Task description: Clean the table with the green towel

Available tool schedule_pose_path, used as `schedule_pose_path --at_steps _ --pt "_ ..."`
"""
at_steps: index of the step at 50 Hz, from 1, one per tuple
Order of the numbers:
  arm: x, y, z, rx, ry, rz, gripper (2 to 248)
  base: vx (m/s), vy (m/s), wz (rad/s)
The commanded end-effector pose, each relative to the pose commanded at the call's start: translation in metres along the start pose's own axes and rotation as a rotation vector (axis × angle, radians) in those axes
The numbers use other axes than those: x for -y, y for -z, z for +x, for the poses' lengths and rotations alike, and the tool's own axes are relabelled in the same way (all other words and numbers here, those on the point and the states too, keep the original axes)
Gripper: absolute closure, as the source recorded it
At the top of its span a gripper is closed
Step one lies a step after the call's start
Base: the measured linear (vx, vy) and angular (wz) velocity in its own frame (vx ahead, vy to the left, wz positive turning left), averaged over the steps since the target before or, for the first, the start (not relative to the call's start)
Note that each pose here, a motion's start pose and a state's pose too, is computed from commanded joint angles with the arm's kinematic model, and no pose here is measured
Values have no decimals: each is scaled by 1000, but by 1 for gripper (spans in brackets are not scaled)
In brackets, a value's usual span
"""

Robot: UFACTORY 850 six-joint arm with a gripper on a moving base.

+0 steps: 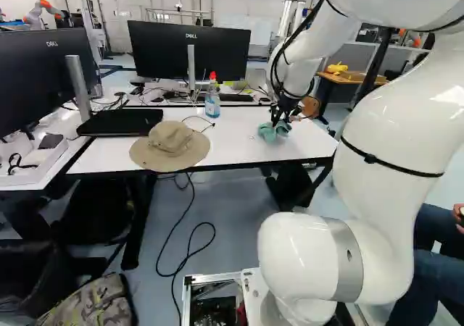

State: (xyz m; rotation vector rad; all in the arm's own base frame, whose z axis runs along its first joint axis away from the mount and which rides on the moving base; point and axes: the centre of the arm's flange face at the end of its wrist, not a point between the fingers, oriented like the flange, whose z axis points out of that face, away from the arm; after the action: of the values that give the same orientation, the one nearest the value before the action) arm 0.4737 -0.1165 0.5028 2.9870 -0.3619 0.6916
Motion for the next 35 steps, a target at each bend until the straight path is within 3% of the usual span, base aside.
schedule_pose_path --at_steps 35 --pt "2 2 -2 -2 3 2 199 0 0 0"
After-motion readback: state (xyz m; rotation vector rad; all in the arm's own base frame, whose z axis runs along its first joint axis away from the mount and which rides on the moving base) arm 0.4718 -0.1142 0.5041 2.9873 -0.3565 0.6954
